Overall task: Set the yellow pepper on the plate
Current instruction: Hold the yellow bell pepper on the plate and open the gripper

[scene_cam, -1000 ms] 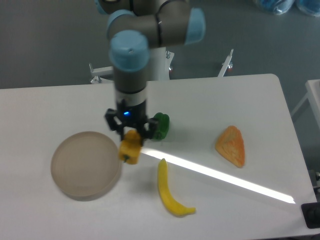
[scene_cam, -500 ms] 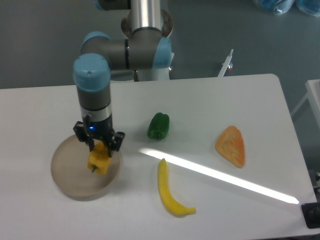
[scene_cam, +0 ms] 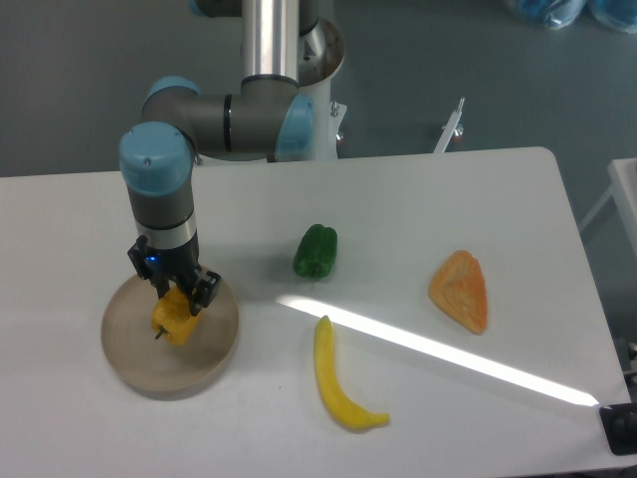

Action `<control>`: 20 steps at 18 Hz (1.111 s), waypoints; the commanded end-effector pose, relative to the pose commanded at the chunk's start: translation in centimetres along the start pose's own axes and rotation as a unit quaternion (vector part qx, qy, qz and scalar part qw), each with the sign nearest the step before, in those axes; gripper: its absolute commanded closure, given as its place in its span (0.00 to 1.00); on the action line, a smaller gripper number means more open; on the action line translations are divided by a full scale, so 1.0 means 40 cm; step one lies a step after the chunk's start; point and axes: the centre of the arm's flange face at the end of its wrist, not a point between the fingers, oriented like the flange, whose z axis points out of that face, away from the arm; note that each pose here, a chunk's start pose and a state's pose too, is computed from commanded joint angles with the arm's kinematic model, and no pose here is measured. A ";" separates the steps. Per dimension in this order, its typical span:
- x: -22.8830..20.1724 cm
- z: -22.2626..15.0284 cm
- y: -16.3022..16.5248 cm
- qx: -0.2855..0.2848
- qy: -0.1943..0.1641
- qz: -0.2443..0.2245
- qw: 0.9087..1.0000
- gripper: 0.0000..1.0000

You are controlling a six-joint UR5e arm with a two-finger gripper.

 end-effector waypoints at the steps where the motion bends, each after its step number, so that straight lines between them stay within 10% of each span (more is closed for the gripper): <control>1: -0.001 0.017 0.001 -0.004 0.002 -0.001 1.000 0.51; 20: 0.000 0.047 0.000 -0.011 0.006 0.004 1.000 0.51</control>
